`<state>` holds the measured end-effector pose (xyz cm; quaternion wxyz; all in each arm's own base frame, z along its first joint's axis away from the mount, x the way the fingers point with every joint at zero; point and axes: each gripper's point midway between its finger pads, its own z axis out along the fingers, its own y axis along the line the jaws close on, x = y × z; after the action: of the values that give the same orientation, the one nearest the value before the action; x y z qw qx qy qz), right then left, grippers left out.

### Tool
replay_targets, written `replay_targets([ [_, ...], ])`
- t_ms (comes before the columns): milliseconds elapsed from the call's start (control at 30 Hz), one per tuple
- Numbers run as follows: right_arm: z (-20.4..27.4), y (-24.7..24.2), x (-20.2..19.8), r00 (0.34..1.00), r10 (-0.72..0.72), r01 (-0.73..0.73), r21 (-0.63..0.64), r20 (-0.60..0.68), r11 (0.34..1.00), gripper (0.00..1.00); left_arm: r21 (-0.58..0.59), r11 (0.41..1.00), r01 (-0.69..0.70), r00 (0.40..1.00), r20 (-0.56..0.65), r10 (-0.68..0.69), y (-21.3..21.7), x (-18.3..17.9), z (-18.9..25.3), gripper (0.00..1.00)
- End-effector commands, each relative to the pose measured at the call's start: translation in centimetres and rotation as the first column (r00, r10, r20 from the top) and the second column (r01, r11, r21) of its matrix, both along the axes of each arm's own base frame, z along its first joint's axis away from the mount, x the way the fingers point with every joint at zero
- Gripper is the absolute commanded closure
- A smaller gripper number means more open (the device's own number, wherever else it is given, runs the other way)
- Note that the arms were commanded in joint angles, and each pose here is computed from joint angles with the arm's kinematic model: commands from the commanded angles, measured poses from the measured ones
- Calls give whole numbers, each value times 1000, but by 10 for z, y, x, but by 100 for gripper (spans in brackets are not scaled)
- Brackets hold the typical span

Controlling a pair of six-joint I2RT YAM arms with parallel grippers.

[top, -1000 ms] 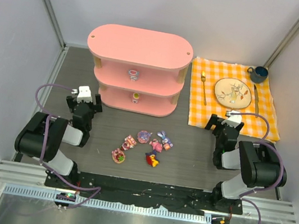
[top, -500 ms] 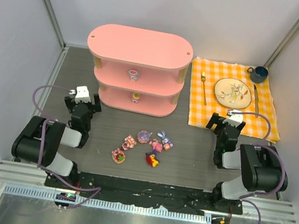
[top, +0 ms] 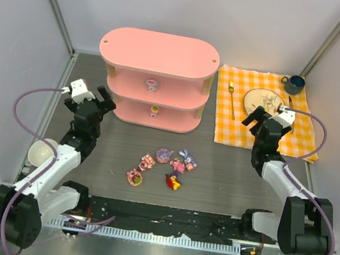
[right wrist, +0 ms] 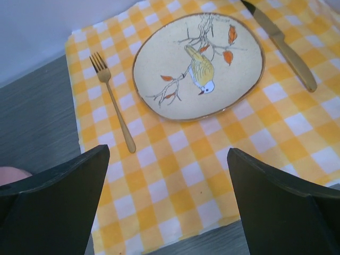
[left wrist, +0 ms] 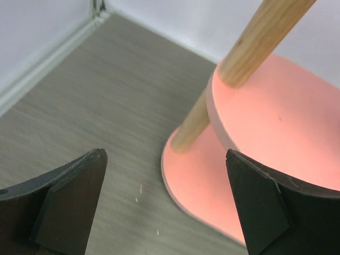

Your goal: Place and organize the plastic toys onto the shelf

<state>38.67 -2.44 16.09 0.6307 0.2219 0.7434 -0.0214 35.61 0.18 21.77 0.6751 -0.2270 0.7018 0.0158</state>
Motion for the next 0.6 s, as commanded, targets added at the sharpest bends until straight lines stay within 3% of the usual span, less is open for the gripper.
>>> replay_targets([
  [0,-23,19,-12,991,53,-37,131,-124,991,0,-208,974,88,978,-167,-124,-29,-26,-44,0],
  [167,-23,40,-20,979,137,-100,230,-151,968,0,-345,926,151,962,-163,-217,-49,-45,-47,0],
  [433,-19,80,-29,949,284,-210,396,-139,894,3,-405,854,327,910,-109,-400,-77,-77,-38,0],
  [567,-6,140,-47,927,356,-310,287,-121,906,4,-393,838,379,893,-84,-442,-82,-90,-43,0],
])
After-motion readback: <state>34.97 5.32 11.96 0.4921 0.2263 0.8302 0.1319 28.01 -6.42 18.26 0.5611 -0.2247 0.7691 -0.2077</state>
